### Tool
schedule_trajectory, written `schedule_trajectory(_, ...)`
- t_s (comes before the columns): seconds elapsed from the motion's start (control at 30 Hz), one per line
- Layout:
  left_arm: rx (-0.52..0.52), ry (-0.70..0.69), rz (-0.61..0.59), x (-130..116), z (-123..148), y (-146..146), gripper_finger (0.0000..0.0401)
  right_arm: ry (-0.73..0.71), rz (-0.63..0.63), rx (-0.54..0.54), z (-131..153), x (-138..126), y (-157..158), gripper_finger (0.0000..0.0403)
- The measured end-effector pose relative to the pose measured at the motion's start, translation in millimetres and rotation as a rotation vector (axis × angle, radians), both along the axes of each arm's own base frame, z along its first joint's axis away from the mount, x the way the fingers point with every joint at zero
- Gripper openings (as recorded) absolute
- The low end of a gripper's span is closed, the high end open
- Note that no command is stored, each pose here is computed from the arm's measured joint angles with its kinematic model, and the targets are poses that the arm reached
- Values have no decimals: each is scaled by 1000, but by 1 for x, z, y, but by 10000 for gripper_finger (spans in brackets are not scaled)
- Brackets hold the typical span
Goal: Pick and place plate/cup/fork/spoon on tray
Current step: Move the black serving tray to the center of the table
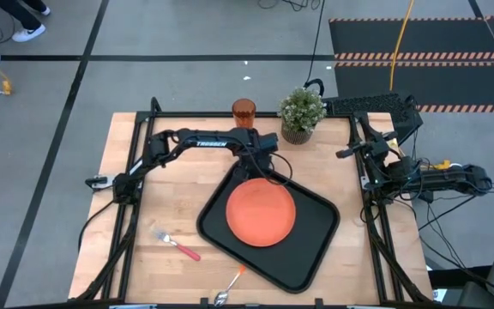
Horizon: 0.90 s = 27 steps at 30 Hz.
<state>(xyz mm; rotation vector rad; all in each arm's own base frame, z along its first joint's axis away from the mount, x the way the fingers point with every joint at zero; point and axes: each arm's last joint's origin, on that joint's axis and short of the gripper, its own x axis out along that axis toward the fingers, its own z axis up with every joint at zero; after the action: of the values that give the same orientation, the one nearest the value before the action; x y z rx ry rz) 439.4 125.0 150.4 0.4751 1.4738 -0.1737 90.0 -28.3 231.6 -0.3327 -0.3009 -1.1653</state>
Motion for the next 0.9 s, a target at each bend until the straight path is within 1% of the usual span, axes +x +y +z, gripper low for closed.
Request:
schedule_trajectory(0.07,-11,35,30,-5,1,1,74,-4,-2,3,0,0,0,123)
schedule_trajectory(0.1,-20,59,49,-8,1,2,69,-6,-3,4,0,0,-1,123)
schedule_trajectory(0.23,-26,124,142,-17,0,8,68,-6,-4,6,0,0,-1,123)
schedule_trajectory(0.57,16,205,466,-38,-1,35,63,-31,8,17,0,0,-1,123)
schedule_trajectory(0.73,24,238,577,-45,-1,39,64,-31,8,17,0,0,-1,123)
schedule_trajectory(0.9,38,279,754,-53,0,41,55,-30,7,17,0,0,-1,123)
